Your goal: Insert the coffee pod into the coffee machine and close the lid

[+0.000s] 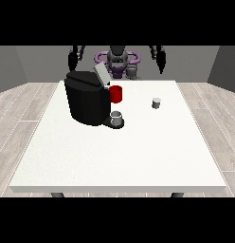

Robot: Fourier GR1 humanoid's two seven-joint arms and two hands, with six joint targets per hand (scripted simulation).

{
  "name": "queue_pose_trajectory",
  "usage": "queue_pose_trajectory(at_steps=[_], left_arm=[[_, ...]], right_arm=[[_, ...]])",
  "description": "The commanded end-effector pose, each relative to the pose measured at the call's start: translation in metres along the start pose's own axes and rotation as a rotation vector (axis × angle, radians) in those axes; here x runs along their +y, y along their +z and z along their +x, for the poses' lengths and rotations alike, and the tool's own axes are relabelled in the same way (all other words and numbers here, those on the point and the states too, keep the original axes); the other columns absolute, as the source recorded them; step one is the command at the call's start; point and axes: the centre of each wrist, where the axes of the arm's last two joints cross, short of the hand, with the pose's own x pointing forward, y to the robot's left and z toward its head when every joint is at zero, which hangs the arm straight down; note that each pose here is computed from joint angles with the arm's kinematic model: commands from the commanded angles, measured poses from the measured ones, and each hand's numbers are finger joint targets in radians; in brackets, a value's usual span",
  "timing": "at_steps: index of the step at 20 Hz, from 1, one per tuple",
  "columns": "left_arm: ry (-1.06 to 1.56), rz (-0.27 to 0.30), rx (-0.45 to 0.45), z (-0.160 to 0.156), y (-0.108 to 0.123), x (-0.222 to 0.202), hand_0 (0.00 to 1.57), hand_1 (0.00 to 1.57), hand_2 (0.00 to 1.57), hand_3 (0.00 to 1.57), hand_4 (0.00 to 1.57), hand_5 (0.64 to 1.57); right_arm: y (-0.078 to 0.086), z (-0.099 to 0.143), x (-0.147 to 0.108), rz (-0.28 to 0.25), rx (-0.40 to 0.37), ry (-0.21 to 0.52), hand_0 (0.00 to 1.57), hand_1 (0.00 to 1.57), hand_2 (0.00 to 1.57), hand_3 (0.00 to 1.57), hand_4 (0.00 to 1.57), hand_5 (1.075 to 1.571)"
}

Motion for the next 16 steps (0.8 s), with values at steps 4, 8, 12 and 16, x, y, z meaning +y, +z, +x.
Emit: queue_pose_trajectory(at_steps=[4,8,12,16], left_arm=[[0.016,-0.071,-0.089,-0.005,0.007,0.039,0.00,0.00,0.00,0.00,0.24,1.571],[-0.085,-0.073,-0.099,-0.007,0.006,0.042,0.00,0.00,0.00,0.00,0.26,1.571],[-0.202,-0.093,-0.119,0.007,-0.005,0.066,0.00,0.00,0.00,0.00,0.00,1.571],[-0.272,-0.049,-0.080,-0.001,-0.026,0.073,0.00,0.00,0.00,0.00,0.00,1.571]], right_arm=[[-0.003,-0.007,-0.004,0.022,0.037,-0.021,0.00,0.00,0.00,0.00,0.13,1.571],[0.004,-0.010,0.007,-0.148,-0.069,-0.075,0.00,0.00,0.00,0.00,0.11,1.571],[0.010,-0.022,0.008,-0.149,-0.099,-0.067,0.00,0.00,0.00,0.00,0.14,1.571],[-0.009,0.009,0.025,-0.110,-0.170,-0.096,0.00,0.00,0.00,0.00,0.17,1.571]])
